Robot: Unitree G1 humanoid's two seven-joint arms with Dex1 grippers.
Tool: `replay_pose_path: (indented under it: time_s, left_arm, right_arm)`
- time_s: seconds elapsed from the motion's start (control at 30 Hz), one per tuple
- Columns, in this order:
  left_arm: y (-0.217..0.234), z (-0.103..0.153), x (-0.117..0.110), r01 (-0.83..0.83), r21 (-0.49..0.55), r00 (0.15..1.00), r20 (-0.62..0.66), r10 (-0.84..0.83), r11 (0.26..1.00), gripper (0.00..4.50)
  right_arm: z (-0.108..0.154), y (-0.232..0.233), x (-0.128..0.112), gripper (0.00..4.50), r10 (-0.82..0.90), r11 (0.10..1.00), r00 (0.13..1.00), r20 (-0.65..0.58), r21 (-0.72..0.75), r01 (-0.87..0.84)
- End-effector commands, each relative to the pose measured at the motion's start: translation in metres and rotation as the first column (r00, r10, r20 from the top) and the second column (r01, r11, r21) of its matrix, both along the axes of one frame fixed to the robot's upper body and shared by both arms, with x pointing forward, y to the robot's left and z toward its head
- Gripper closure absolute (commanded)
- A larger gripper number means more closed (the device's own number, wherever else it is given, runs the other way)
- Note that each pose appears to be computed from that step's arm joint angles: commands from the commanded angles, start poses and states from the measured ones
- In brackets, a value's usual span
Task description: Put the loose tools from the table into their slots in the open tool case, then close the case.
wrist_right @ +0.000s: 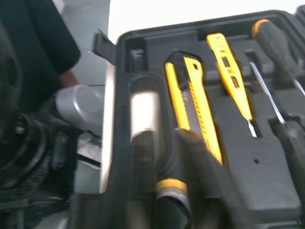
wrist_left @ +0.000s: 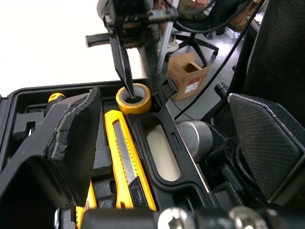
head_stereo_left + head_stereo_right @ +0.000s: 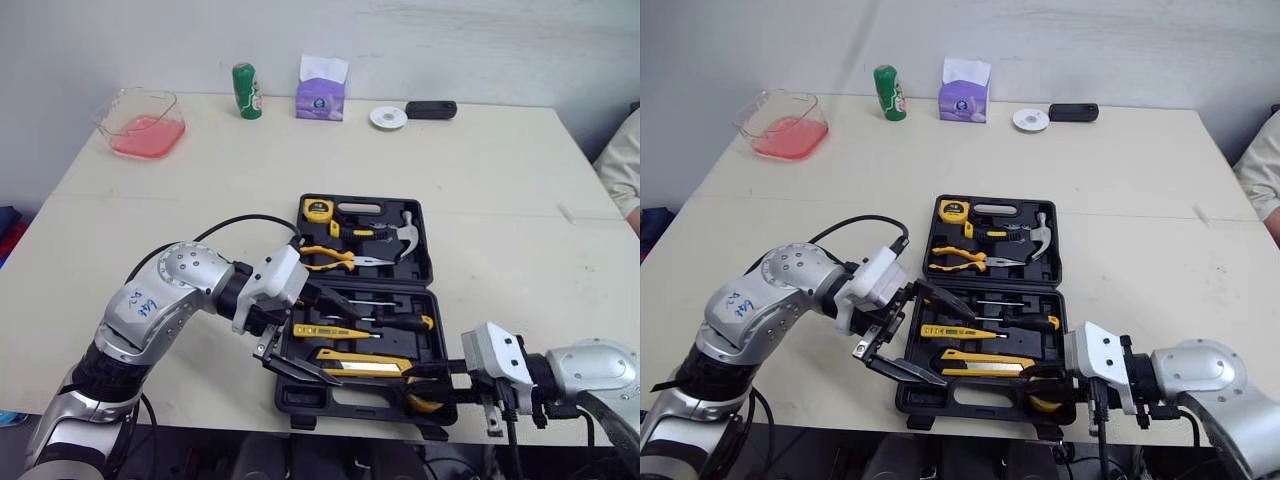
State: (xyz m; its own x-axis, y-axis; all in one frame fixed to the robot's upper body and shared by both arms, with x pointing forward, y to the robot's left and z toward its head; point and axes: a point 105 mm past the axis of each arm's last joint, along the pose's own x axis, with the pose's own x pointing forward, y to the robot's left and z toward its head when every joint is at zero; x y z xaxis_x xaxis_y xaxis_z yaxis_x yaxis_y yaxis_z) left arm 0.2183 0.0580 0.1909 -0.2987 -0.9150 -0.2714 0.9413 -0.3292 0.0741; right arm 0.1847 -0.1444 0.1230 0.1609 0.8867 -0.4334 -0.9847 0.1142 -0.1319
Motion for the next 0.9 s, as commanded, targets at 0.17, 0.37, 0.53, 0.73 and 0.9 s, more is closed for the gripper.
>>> replay_pose_path:
  time_s: [0.17,0.37,0.53,0.73,0.9]
  left_arm:
    - [0.001,0.006,-0.003,0.025,0.001,0.999,0.024,-0.025,1.0,0.0]
    - [0.005,0.004,-0.001,0.018,0.02,0.999,0.041,-0.019,1.0,0.0]
    - [0.011,0.0,0.0,0.012,0.032,0.999,0.044,-0.013,0.999,0.0]
    - [0.018,-0.002,0.014,-0.057,0.041,0.995,0.079,0.053,0.998,0.0]
    - [0.044,-0.005,0.044,-0.285,0.04,0.954,0.111,0.28,0.958,0.0]
  right_arm:
    - [-0.019,-0.007,-0.003,4.45,0.014,1.0,1.0,-0.003,-0.009,-0.014]
    - [-0.051,-0.022,-0.012,4.45,-0.044,0.999,0.997,-0.06,-0.023,0.043]
    - [-0.066,-0.031,-0.011,4.45,-0.106,0.994,0.993,-0.06,-0.015,0.105]
    - [-0.052,-0.025,-0.002,4.45,-0.199,0.966,0.976,-0.085,0.153,0.21]
    - [0.008,-0.018,0.013,4.45,-0.215,0.939,0.971,-0.105,0.25,0.235]
